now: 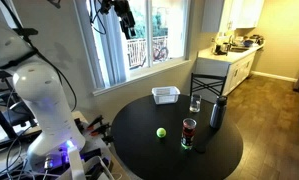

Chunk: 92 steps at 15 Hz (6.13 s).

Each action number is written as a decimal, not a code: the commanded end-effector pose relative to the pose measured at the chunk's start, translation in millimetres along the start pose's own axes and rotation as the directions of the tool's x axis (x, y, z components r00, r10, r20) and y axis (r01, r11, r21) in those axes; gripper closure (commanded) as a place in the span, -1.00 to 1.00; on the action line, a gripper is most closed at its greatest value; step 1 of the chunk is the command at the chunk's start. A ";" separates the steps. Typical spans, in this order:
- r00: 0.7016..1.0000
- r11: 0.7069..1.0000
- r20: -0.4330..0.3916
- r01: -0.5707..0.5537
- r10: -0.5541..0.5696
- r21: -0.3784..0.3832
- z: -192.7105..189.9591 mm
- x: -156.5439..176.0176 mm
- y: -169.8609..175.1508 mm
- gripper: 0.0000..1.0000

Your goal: Put the ball in the cup

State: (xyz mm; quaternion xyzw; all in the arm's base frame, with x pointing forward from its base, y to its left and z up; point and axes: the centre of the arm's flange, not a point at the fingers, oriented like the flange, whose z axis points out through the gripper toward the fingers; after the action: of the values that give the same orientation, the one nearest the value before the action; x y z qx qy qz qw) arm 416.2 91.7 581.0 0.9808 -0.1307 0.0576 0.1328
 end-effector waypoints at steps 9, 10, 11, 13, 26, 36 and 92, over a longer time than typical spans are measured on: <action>1.000 1.000 0.000 0.000 0.000 0.000 0.0 0.0 0.0 -1.00; 1.000 1.000 0.000 0.000 0.000 0.000 0.0 0.0 0.0 -1.00; 1.000 1.000 -0.010 -0.005 0.005 -0.003 1.2 1.6 0.9 -1.00; 1.000 1.000 -0.010 -0.018 0.018 0.001 5.5 5.3 5.9 -1.00; 0.988 0.983 0.054 -0.151 0.146 0.109 156.2 98.3 12.3 -1.00; 0.998 0.999 0.049 -0.039 0.038 0.032 253.1 100.9 -35.7 -1.00; 0.911 0.928 0.227 -0.366 0.343 0.064 655.7 103.5 -88.6 -1.00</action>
State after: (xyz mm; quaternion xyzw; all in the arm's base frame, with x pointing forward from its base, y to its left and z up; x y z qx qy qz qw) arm 590.6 -30.4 -53.5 0.9474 -0.3175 -0.0004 0.0399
